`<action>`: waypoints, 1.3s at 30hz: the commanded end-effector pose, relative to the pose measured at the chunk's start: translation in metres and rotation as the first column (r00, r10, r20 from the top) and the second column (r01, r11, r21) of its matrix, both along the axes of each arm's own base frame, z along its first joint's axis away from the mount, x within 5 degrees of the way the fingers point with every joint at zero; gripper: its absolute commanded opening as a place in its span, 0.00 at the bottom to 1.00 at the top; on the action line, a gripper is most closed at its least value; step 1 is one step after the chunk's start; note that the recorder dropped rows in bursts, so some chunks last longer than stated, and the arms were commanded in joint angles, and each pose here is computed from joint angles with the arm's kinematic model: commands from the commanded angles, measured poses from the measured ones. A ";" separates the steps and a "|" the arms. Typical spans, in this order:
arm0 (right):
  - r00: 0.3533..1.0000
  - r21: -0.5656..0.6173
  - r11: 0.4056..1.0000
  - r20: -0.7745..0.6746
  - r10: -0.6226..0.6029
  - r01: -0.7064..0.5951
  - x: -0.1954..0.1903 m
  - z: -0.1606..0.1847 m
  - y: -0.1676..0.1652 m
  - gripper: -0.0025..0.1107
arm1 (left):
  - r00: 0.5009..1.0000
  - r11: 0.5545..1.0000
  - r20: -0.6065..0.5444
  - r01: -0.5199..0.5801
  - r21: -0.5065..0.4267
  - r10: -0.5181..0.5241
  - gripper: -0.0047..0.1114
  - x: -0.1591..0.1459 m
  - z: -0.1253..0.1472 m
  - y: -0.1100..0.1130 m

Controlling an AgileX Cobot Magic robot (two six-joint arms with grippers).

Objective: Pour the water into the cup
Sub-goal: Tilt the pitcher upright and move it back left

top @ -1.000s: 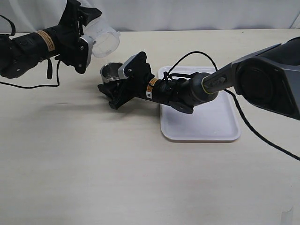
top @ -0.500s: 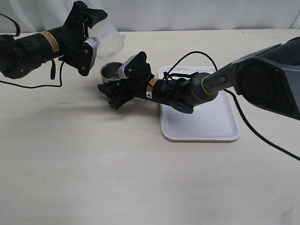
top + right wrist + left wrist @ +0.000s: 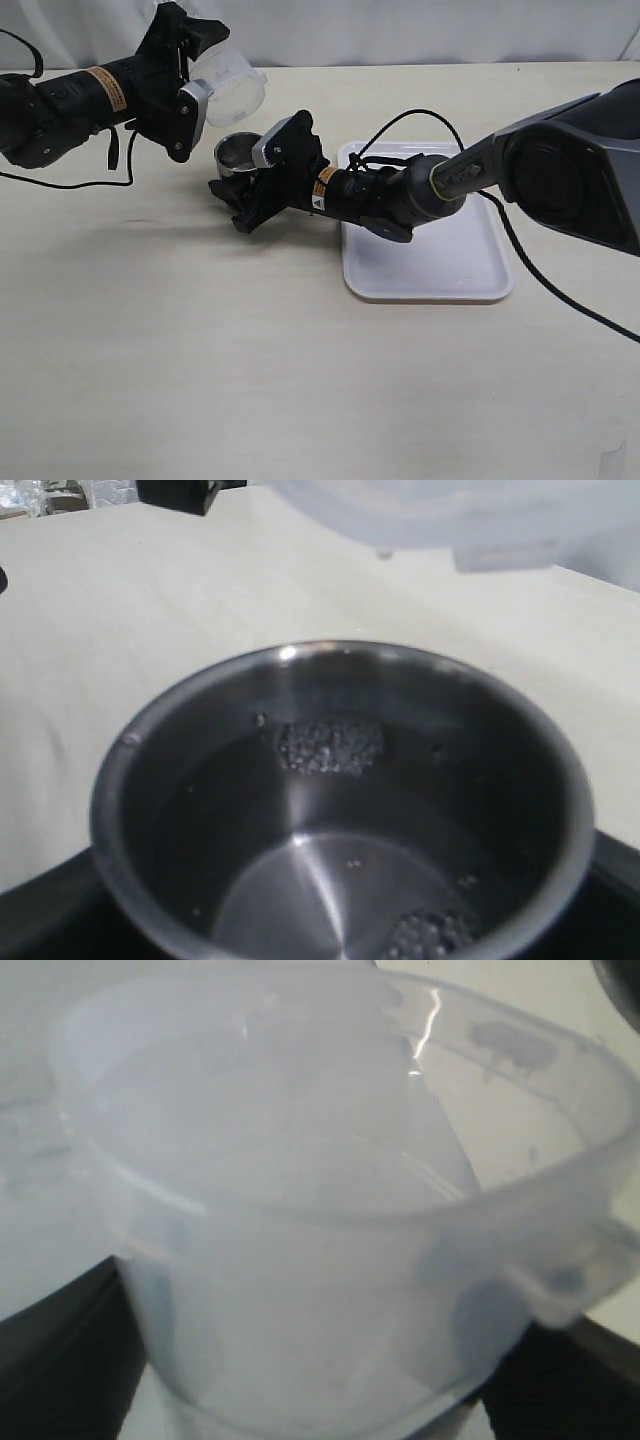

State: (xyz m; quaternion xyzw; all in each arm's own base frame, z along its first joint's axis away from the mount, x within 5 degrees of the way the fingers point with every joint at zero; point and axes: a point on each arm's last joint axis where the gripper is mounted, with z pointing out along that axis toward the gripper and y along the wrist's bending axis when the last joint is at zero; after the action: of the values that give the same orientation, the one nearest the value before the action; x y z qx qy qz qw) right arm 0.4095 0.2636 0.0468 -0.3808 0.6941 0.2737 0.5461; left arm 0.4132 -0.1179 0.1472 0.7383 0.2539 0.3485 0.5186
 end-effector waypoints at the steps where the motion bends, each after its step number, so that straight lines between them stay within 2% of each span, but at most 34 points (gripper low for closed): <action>1: 1.000 0.003 1.000 0.012 0.002 -0.002 0.001 0.004 0.000 0.30 | 1.000 0.999 0.002 -0.002 -0.051 0.003 0.04 0.001 0.006 -0.002; 5: 1.000 0.003 1.000 0.012 0.002 -0.002 0.001 0.004 0.000 0.30 | 0.999 0.995 -0.031 -0.015 -0.098 0.012 0.04 0.001 0.006 -0.002; 9: 1.000 0.003 1.000 0.012 0.002 -0.002 0.001 0.004 0.000 0.30 | 0.996 0.982 -0.090 -0.036 -0.186 0.019 0.04 0.000 0.007 -0.002; 18: 1.000 0.003 1.000 0.012 0.002 -0.002 0.001 0.004 0.000 0.30 | 0.981 0.924 -0.191 -0.053 -0.379 -0.021 0.04 -0.013 0.001 -0.004; 21: 1.000 0.003 1.000 0.012 0.002 -0.002 0.001 0.004 0.000 0.30 | 0.974 0.881 -0.227 -0.082 -0.465 -0.029 0.04 -0.014 0.003 -0.003; 25: 1.000 0.003 1.000 0.012 0.002 -0.002 0.001 0.004 0.000 0.30 | 0.966 0.787 -0.256 -0.132 -0.603 -0.035 0.04 -0.016 0.007 -0.001; 31: 1.000 0.003 1.000 0.012 0.002 -0.002 0.001 0.004 0.000 0.30 | 0.950 0.698 -0.310 -0.191 -0.690 -0.046 0.04 -0.016 0.009 0.001; 33: 1.000 0.003 1.000 0.012 0.002 -0.002 0.001 0.004 0.000 0.30 | 0.938 0.651 -0.338 -0.213 -0.729 -0.072 0.04 -0.016 0.010 0.001; 35: 1.000 0.003 1.000 0.012 0.002 -0.002 0.001 0.004 0.000 0.30 | 0.917 0.565 -0.390 -0.280 -0.777 -0.081 0.04 -0.014 0.011 0.004; 36: 1.000 0.003 1.000 0.012 0.002 -0.002 0.001 0.004 0.000 0.30 | 0.902 0.478 -0.424 -0.340 -0.810 -0.078 0.04 -0.012 0.012 0.008; 37: 1.000 0.003 1.000 0.012 0.002 -0.002 0.001 0.004 0.000 0.30 | 0.883 0.372 -0.463 -0.405 -0.835 -0.078 0.04 -0.009 0.013 0.013; 39: 1.000 0.003 1.000 0.012 0.002 -0.002 0.001 0.004 0.000 0.30 | 0.837 0.120 -0.540 -0.530 -0.839 -0.081 0.04 -0.003 0.012 0.025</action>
State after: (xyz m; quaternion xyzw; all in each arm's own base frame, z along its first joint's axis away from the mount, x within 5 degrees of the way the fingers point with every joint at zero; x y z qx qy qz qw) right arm 0.4096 0.2635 0.0467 -0.3799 0.6950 0.2732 0.5459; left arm 0.4066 -0.1042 0.1571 0.3519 0.5940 0.0311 0.7227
